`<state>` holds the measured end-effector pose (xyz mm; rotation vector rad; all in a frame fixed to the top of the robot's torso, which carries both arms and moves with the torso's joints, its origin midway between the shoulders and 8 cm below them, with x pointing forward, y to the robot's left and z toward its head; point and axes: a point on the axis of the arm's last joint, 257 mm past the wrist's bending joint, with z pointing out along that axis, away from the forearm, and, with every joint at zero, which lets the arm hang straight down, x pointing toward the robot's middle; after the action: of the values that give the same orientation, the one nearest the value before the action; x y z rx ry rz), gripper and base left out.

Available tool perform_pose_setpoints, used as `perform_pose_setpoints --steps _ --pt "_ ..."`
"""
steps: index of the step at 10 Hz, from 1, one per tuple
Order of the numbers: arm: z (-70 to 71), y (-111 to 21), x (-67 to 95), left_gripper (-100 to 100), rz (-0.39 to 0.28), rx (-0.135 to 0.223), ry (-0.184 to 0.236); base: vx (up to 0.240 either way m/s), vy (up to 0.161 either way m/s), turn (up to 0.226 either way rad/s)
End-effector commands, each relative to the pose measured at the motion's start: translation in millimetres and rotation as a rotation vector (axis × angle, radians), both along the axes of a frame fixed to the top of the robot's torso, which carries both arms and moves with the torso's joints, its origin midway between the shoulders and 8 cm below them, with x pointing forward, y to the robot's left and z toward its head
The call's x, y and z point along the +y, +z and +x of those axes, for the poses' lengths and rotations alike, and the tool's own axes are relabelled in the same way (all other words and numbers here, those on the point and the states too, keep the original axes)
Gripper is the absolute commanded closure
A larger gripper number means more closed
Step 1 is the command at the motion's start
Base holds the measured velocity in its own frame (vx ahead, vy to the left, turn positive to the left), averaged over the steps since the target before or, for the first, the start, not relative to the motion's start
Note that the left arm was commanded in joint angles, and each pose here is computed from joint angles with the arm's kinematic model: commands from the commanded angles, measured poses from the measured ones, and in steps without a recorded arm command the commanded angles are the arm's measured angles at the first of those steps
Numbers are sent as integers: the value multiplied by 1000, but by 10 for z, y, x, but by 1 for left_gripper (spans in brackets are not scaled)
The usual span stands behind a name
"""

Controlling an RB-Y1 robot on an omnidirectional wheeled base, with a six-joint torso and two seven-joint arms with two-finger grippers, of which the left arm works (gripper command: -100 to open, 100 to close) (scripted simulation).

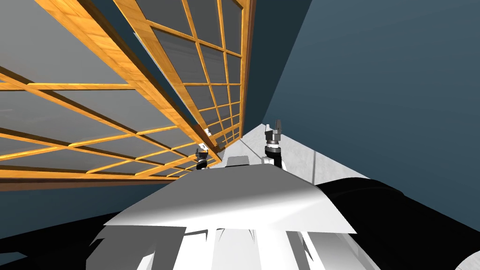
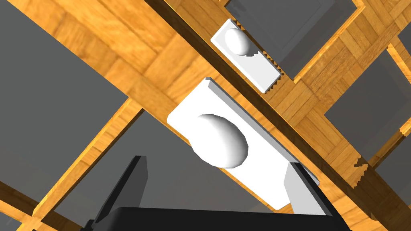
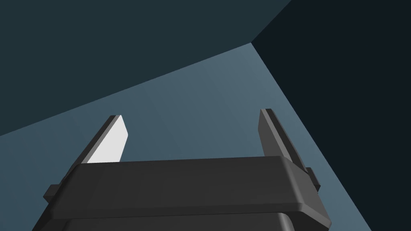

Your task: Pull the door open

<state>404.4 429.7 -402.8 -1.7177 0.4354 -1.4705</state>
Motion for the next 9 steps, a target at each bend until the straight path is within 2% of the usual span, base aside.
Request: perform_pose_setpoints --steps 1,4,5,9 --pt "29 7 -22 -100 -61 -25 4 -55 14 -33" --pt "83 18 -62 -100 -161 -65 11 -64 16 -37" --pt "83 18 -62 -100 -167 -67 11 -45 15 -19" --pt "165 30 -131 -100 -320 -128 21 -60 15 -37"
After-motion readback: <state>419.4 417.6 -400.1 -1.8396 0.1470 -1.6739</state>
